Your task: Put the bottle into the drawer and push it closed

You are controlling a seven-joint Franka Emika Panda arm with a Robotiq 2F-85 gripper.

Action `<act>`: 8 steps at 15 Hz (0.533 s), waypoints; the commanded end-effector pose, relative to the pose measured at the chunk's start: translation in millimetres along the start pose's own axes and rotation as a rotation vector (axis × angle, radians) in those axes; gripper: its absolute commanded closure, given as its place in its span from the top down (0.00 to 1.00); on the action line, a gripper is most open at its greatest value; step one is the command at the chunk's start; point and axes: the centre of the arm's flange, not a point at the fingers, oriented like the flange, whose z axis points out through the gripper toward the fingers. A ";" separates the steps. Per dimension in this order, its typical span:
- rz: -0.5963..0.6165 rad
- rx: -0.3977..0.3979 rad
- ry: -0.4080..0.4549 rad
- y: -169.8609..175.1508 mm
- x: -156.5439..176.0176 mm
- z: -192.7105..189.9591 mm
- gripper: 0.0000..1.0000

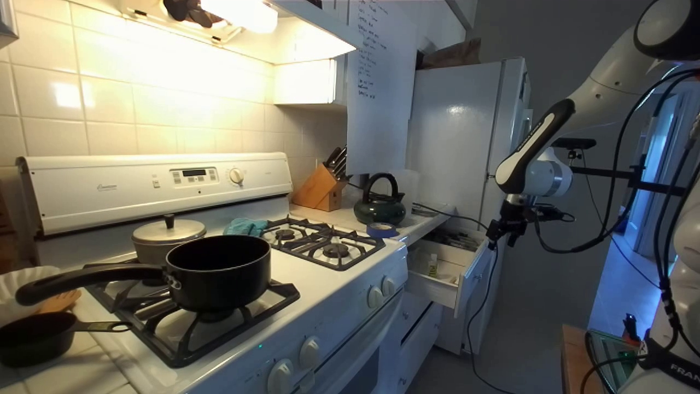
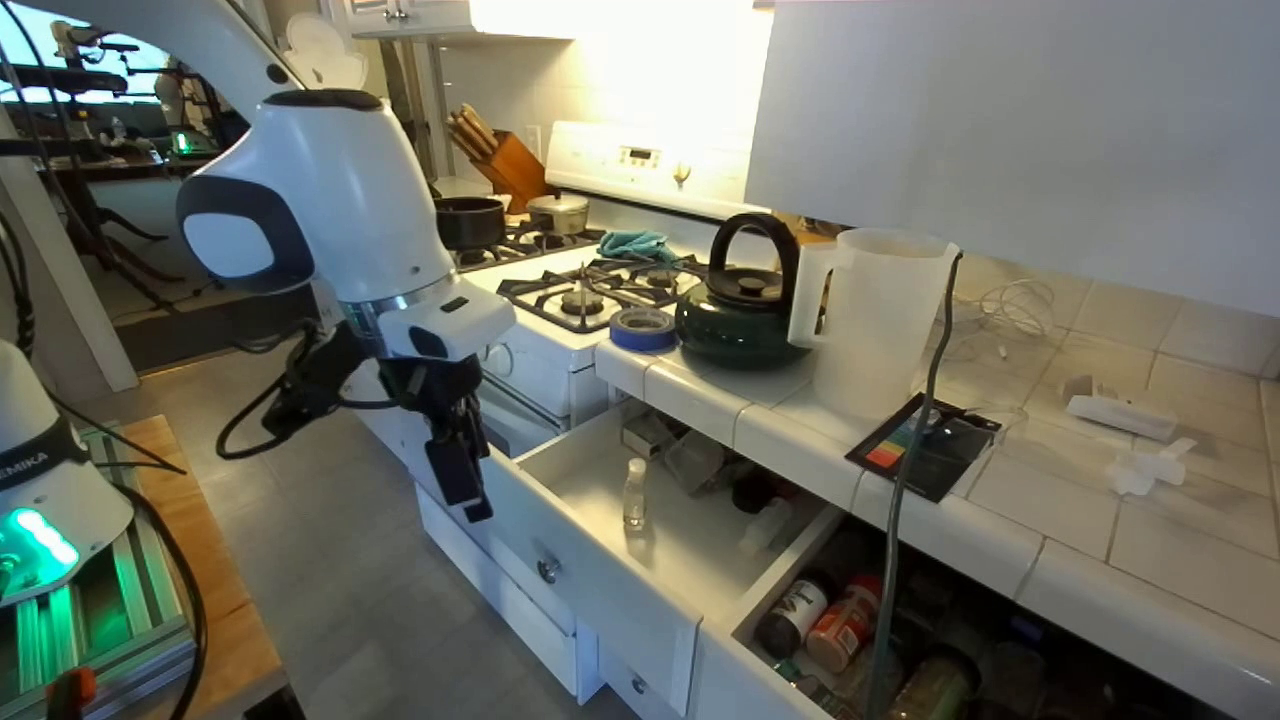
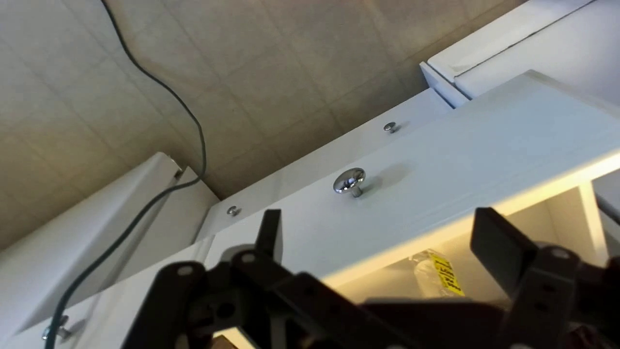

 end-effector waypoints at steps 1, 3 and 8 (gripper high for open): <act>-0.187 0.064 0.038 15.8 -4.0 18.3 1.00; -0.290 0.089 0.045 14.5 -3.6 20.5 1.00; -0.544 0.171 0.035 12.5 -6.2 38.7 1.00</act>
